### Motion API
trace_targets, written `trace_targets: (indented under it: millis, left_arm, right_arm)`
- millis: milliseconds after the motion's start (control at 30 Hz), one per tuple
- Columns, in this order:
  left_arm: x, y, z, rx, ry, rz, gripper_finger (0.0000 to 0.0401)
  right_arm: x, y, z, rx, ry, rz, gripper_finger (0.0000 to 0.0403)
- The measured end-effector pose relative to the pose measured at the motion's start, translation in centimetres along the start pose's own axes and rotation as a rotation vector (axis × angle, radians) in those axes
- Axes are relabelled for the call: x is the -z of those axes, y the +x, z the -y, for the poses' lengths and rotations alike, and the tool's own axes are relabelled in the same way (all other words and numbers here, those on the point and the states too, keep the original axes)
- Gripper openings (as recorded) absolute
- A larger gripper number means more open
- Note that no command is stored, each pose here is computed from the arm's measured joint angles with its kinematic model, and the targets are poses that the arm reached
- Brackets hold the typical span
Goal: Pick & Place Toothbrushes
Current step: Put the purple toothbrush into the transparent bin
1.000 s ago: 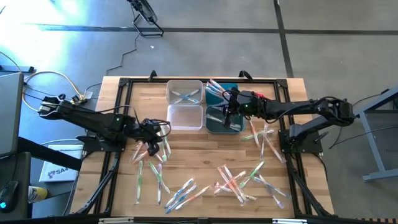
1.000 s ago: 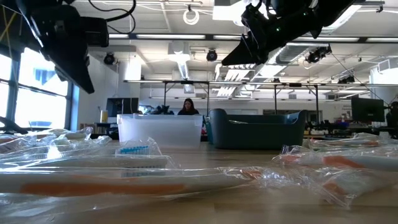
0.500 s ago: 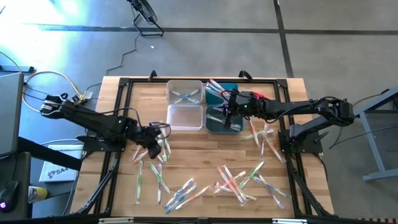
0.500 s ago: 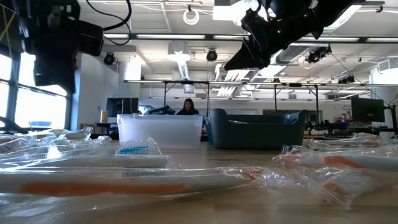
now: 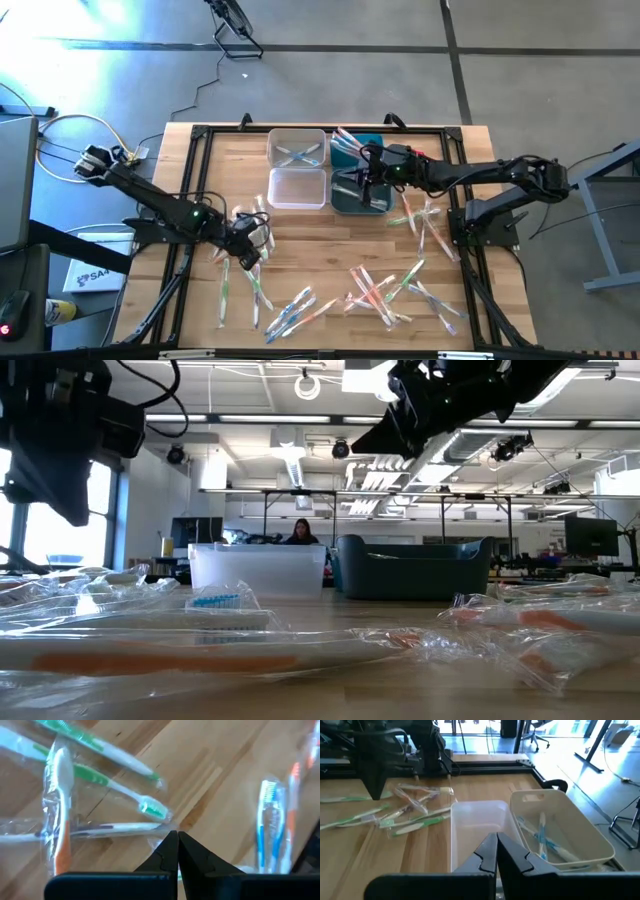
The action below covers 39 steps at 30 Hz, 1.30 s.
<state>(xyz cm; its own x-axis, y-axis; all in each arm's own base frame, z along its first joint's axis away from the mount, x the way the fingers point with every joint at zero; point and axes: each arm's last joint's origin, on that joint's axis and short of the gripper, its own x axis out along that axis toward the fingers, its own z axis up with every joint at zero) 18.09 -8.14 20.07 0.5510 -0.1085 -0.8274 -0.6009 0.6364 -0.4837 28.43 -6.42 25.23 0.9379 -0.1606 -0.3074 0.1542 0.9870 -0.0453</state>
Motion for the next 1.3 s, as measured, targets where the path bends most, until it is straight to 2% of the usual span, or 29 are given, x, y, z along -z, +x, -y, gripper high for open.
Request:
trace_targets:
  millis: [133,367,800,1033,1167,1300]
  left_arm:
    - [0.2,1.1,0.2,-0.029,-0.064,-0.009,0.0003]
    - [0.2,2.3,0.7,-0.014,-0.191,-0.024,0.0003]
    - [0.0,2.6,1.2,0.03,-0.232,0.007,0.0003]
    - [0.4,3.5,1.2,0.004,-0.302,-0.086,0.0006]
    - [0.7,4.3,1.0,-0.029,-0.3,-0.138,0.0036]
    - [0.9,4.9,0.9,-0.049,-0.3,-0.171,0.0095]
  right_arm:
    - [0.0,0.0,0.0,0.003,-0.006,-0.004,0.0002]
    - [0.2,0.0,-0.6,-0.021,-0.012,-0.025,0.0002]
    - [0.9,0.2,-1.5,-0.055,-0.023,-0.084,0.0002]
    - [0.9,0.2,-1.5,-0.054,-0.024,-0.087,0.0002]
    - [0.9,0.2,-1.5,-0.054,-0.024,-0.089,0.0002]
    - [1.0,0.2,-1.5,-0.055,-0.023,-0.095,0.0002]
